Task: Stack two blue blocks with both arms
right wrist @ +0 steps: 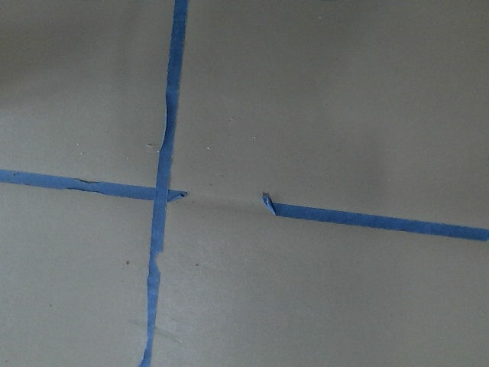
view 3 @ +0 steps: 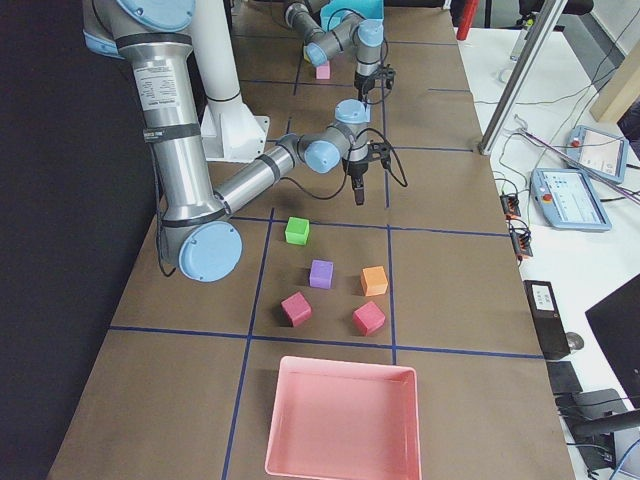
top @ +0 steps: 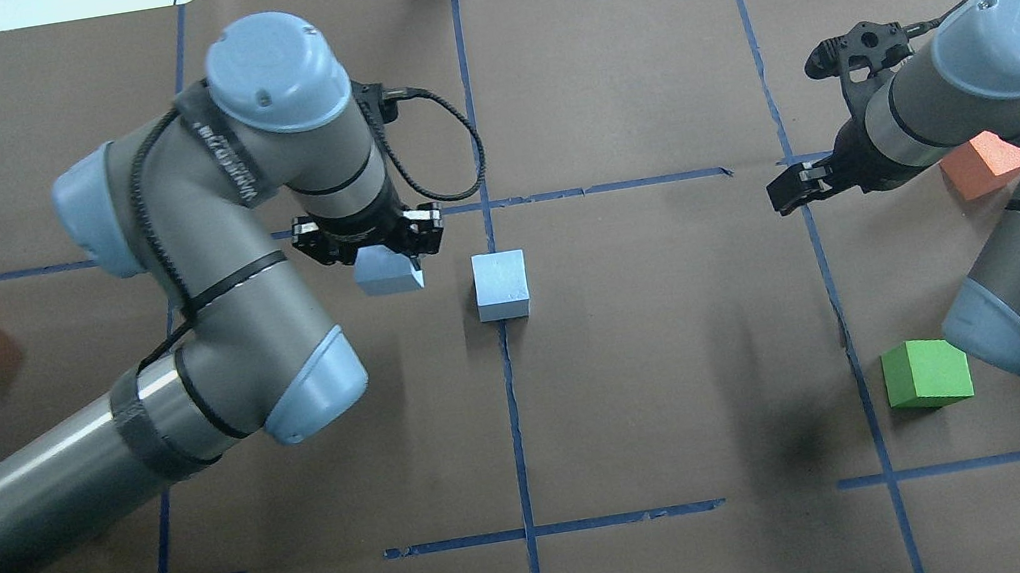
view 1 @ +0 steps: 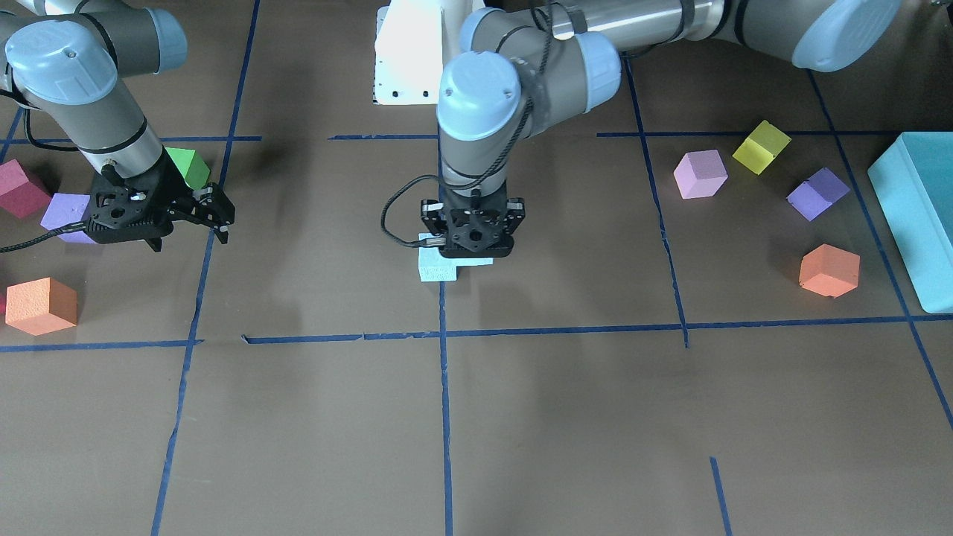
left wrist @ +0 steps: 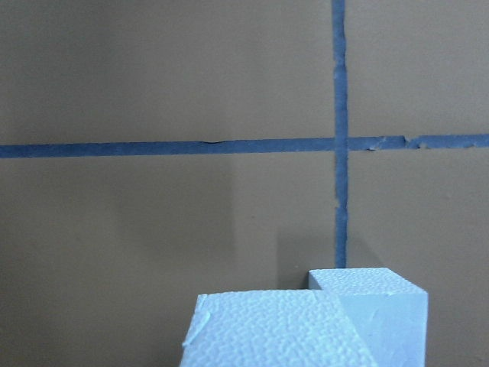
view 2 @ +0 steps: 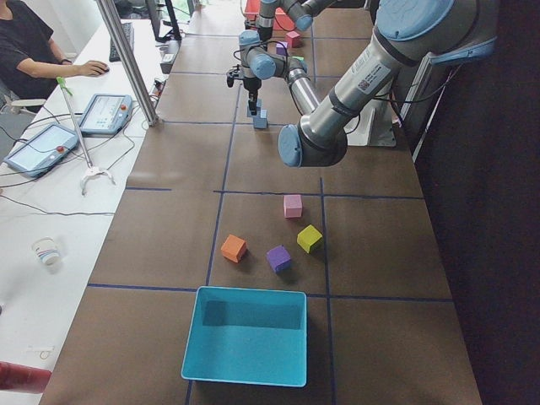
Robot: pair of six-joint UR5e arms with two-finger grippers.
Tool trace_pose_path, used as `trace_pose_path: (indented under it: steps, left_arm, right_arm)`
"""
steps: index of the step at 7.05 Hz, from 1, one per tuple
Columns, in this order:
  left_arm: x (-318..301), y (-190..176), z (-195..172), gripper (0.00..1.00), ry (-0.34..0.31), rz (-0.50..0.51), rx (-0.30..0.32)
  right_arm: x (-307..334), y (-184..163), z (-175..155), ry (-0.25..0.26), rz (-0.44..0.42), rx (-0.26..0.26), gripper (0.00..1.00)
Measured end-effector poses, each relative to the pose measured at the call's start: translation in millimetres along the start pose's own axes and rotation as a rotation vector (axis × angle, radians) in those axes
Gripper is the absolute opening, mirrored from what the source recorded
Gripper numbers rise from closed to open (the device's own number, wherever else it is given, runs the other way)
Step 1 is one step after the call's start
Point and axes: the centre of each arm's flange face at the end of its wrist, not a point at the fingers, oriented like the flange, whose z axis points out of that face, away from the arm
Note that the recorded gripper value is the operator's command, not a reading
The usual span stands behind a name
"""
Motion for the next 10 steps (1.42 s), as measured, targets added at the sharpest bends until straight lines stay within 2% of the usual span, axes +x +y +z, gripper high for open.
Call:
trace_pose_path:
  steps: [3,10]
  left_arm:
    - [41.4,-1.5,13.6,0.03,-0.028,-0.023,-0.027]
    - [43.2,10.3,37.2,0.08,-0.021,-0.01,-0.03]
  right_arm:
    - [-2.2,0.2,4.2,0.003,-0.002,-0.004,1.0]
    - [-3.1,3.5,8.1,-0.002,-0.01,-0.005,1.0]
